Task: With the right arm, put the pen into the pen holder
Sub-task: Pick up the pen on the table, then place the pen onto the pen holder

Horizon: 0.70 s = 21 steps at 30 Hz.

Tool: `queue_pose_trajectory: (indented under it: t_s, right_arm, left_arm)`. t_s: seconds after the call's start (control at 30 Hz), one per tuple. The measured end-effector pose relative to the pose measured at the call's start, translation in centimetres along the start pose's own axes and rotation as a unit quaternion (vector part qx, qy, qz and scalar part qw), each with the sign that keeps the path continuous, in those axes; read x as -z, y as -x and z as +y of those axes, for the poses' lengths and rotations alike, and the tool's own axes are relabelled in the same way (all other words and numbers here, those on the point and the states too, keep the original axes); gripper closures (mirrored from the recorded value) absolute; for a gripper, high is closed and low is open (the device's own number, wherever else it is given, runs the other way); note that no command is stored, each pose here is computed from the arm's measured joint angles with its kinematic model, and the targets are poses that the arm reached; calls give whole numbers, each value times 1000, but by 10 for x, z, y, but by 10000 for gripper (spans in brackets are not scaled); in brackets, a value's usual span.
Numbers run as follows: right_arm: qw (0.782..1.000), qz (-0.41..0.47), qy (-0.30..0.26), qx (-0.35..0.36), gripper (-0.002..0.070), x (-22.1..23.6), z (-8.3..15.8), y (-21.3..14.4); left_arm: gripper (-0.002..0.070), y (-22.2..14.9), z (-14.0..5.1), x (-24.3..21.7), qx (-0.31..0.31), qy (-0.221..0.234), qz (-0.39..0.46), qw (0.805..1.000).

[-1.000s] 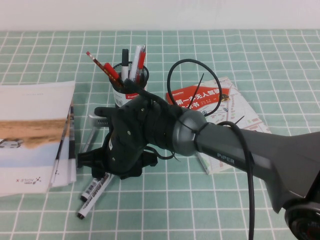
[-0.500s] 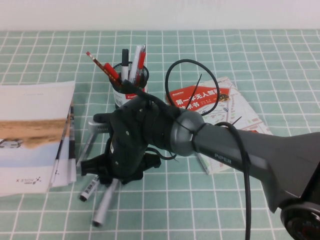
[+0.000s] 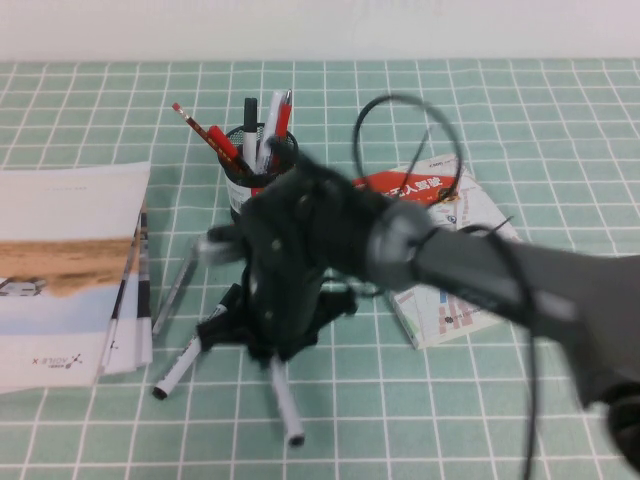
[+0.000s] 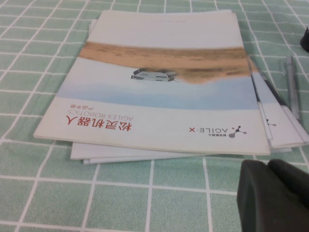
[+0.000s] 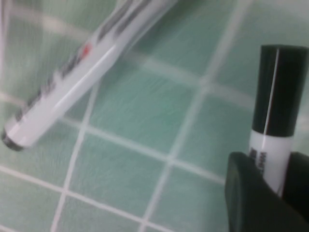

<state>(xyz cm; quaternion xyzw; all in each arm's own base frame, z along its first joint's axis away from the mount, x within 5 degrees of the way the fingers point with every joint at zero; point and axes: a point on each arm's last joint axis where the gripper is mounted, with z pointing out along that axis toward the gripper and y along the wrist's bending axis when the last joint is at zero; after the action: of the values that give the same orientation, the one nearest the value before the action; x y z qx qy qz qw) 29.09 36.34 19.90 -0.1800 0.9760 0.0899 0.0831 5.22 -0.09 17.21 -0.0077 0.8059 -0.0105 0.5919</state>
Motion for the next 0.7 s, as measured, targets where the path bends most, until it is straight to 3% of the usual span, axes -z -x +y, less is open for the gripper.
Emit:
queue_pose_trajectory:
  t_s: [0.17,0.33,0.53,0.67,0.7]
  right_arm:
    - [991,-129,31,-4,565,56,-31,4]
    - [940,-328,89,8,565,86,-69,-2]
    - [849,-505,147,51,565,85,-86,9]
    - [774,-606,157,94,565,74,-82,21]
    - [747,-639,153,104,565,71,-82,24]
  left_arm:
    - [679,0,0,0,0,0,0,1000]
    - [679,0,0,0,0,0,0,1000]
    - [679,0,0,0,0,0,0,1000]
    - [679,0,0,0,0,0,0,1000]
    - [679,0,0,0,0,0,0,1000]
